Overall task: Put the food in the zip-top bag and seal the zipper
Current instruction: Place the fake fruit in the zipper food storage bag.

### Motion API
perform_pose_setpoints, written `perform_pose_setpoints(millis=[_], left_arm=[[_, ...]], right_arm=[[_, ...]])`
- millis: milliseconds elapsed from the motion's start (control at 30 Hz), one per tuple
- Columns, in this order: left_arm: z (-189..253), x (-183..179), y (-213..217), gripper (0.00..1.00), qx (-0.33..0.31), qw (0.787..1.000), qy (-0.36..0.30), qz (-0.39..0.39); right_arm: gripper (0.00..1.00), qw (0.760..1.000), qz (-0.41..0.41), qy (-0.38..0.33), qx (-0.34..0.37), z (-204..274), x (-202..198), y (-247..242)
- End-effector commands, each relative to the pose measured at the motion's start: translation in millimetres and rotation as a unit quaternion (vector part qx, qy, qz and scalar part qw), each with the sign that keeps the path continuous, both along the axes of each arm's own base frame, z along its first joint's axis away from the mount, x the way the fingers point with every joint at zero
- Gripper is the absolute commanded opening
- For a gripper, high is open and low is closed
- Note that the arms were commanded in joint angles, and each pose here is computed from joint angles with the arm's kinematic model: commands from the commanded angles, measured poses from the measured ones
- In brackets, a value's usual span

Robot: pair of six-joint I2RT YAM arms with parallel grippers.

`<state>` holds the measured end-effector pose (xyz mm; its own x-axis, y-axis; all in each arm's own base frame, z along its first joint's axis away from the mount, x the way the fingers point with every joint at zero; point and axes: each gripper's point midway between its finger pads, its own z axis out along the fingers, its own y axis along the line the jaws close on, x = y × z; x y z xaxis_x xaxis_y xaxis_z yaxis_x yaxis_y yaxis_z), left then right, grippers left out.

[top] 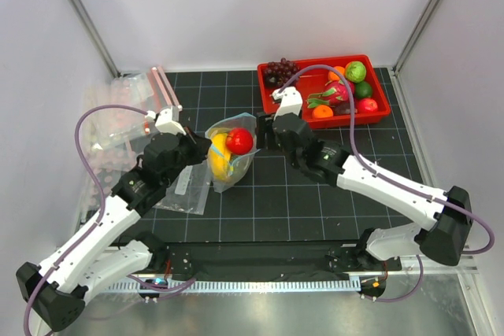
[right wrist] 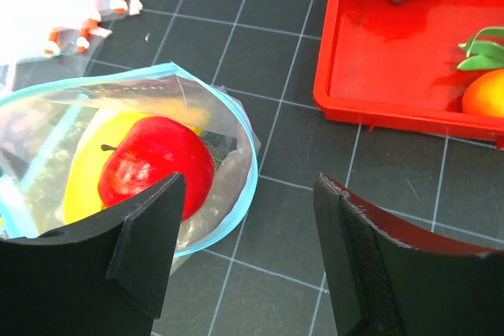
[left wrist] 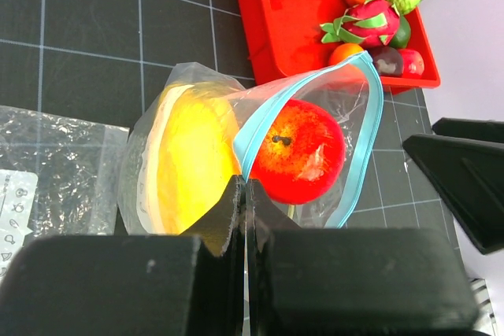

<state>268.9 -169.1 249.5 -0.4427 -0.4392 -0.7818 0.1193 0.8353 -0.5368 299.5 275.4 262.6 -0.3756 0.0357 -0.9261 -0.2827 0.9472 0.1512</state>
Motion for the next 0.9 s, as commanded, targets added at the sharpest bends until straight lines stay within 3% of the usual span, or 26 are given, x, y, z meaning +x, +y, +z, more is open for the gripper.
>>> perform_pose_setpoints(millis=[0, 333, 467, 767, 867], left_arm=[[9, 2, 6, 0.00, -0.003, 1.000, -0.017, 0.015], [8, 3, 5, 0.00, -0.003, 1.000, -0.016, 0.015], [6, 3, 5, 0.00, -0.001, 1.000, -0.014, 0.016], [6, 4, 3, 0.00, -0.002, 1.000, -0.013, 0.011], [5, 4, 3, 0.00, -0.001, 1.000, -0.013, 0.013]], right_arm=[[0.71, 1.000, -0.015, 0.002, 0.004, 5, 5, 4], [0.67, 0.998, 0.006, -0.051, 0.020, 16, 13, 14], [0.45, 0.996, 0.052, -0.064, 0.037, 29, 11, 34], [0.43, 0.991, 0.114, -0.053, 0.038, 19, 13, 70], [0.43, 0.991, 0.135, -0.016, 0.005, -6, 17, 86]])
